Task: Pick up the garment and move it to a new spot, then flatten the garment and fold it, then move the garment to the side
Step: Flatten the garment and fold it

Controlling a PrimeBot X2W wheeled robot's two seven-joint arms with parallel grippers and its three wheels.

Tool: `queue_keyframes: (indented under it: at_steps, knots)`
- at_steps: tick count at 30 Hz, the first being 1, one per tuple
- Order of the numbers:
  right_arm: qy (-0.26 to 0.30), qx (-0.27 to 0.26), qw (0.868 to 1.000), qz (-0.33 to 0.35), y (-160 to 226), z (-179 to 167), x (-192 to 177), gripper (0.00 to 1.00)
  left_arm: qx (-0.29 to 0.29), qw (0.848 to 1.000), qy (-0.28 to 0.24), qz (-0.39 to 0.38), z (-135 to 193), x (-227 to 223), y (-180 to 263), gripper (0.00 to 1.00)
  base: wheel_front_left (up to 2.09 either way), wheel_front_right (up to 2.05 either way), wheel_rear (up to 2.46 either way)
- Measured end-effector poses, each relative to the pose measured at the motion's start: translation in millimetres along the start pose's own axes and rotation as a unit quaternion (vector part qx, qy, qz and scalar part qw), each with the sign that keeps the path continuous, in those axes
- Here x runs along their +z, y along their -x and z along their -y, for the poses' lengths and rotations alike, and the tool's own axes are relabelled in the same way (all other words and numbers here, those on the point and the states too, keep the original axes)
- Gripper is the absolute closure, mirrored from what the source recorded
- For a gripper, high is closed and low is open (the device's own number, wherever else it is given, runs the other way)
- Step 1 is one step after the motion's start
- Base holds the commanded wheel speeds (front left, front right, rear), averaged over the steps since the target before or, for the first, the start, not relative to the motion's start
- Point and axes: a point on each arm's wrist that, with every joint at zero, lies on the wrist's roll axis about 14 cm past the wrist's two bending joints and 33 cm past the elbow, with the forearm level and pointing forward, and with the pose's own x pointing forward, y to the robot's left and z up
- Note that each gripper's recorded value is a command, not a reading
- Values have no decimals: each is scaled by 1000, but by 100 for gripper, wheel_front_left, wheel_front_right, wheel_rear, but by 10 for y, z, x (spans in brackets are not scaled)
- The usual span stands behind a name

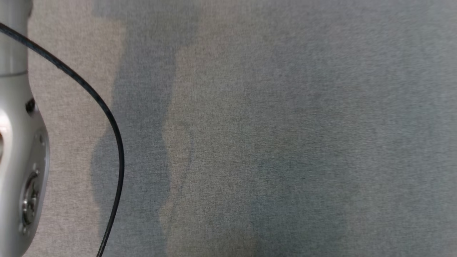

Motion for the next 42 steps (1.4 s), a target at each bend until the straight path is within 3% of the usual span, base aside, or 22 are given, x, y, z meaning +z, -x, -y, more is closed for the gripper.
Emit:
queue_keyframes:
  at_steps: [5,11,19,30,42]
  knots:
    - [-18,0,1000,10,109,105,-328,100,16,1000,8,-2,-154,-305,5,100,0,0,0]
    - [-37,-44,995,-87,712,486,-1300,100,8,997,6,-76,-321,-1145,383,100,0,0,0]
    - [-41,-101,976,-186,1503,852,-1964,100,10,984,-8,-176,-463,-1877,960,100,0,0,0]
    - [-58,-163,956,-238,2211,1080,-1830,100,-13,971,-39,-237,-408,-1923,1471,100,0,0,0]
    - [-77,-238,912,-325,3068,1241,-1499,100,-49,949,-72,-302,-197,-1726,2201,100,0,0,0]
